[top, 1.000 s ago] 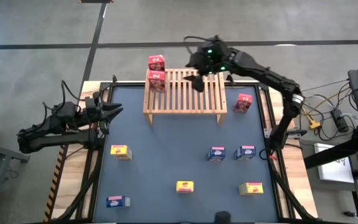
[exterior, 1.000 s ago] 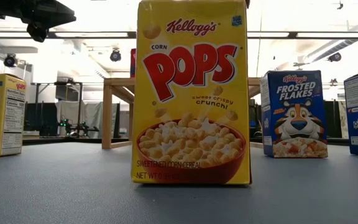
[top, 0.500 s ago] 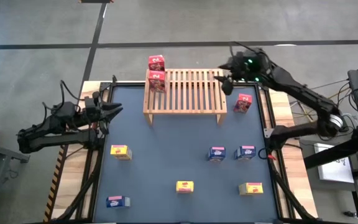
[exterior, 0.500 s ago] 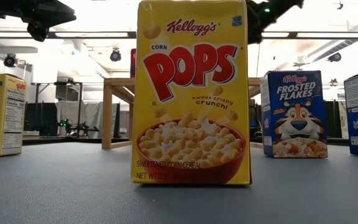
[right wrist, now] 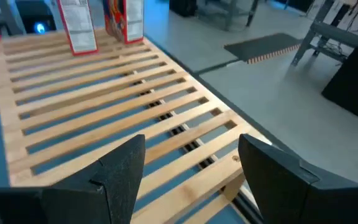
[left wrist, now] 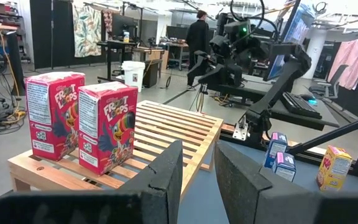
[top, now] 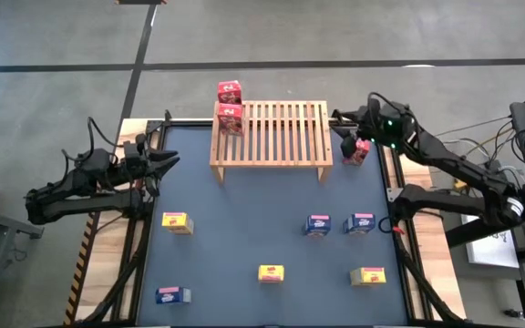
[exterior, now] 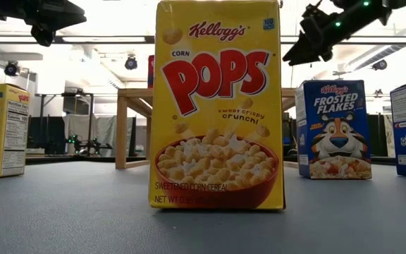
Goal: Stack cereal on shelf
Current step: Put the red cereal box aligned with the other red cereal boxes on the shelf
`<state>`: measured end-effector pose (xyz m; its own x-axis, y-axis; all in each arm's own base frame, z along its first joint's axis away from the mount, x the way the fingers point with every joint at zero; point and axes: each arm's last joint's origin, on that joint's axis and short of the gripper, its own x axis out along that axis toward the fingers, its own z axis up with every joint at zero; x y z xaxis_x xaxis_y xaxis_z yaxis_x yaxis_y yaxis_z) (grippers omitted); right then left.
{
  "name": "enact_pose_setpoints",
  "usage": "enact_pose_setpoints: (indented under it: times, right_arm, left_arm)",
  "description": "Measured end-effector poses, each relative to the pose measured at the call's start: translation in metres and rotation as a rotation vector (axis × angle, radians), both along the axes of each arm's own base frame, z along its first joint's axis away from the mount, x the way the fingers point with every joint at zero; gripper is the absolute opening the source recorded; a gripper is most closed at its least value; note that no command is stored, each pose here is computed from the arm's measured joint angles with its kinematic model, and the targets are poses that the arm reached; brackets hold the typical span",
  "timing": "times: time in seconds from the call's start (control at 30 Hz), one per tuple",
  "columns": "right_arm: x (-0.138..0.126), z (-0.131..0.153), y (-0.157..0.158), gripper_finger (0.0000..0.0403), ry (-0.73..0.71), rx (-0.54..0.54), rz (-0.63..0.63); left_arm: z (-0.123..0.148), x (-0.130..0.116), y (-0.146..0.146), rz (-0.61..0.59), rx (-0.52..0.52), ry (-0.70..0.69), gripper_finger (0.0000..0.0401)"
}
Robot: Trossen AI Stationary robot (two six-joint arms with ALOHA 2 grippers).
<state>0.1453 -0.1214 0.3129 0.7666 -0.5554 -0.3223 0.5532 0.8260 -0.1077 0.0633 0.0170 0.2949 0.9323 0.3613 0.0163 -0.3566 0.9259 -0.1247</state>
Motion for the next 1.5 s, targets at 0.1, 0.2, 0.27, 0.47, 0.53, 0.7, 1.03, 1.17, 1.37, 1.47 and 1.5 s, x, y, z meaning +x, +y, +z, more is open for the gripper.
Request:
enact_pose_setpoints:
  times: [0.1, 0.2, 0.27, 0.47, 0.53, 0.7, 1.03, 1.17, 1.37, 1.47, 1.5]
  right_arm:
    - [-0.007, -0.01, 0.006, 0.0247, -0.007, 0.021, -0.008]
    - [-0.011, -0.019, 0.009, 0.0246, 0.0, 0.033, -0.012]
    - [-0.013, -0.023, 0.01, 0.0247, 0.001, 0.039, -0.028]
    - [-0.015, -0.034, 0.011, 0.0244, 0.026, 0.052, -0.074]
    - [-0.015, -0.034, 0.01, 0.0244, 0.034, 0.06, -0.077]
    - [-0.015, -0.026, 0.006, 0.0253, 0.162, 0.151, -0.139]
    - [-0.004, -0.031, -0.008, 0.0281, 0.478, 0.233, -0.211]
    - [-0.002, -0.025, -0.014, 0.0291, 0.614, 0.295, -0.217]
    - [0.002, -0.01, -0.023, 0.0295, 0.775, 0.266, -0.119]
    - [0.001, -0.009, -0.03, 0.0296, 0.829, 0.254, -0.082]
    - [0.0, -0.01, -0.032, 0.0297, 0.843, 0.26, -0.069]
  left_arm:
    - [0.0, 0.0, 0.0, 0.0, 0.0, 0.0, 0.0076]
    - [0.0, 0.0, 0.0, 0.0, 0.0, 0.0, 0.0076]
    - [0.0, 0.0, 0.0, 0.0, 0.0, 0.0, 0.0076]
    - [0.0, 0.0, 0.0, 0.0, -0.005, -0.002, 0.0076]
    - [0.0, 0.0, 0.0, 0.0, -0.023, -0.01, 0.0076]
    - [0.0, 0.0, 0.0, 0.007, -0.024, -0.011, 0.0076]
    - [0.0, 0.0, 0.0, 0.008, -0.017, -0.007, 0.0117]
    - [0.0, 0.0, 0.0, 0.008, -0.017, -0.007, 0.0145]
    - [0.0, 0.0, 0.0, 0.008, -0.017, -0.007, 0.0172]
    - [0.0, 0.0, 0.0, 0.008, -0.017, -0.006, 0.0179]
    - [0.0, 0.0, 0.0, 0.008, -0.017, -0.005, 0.018]
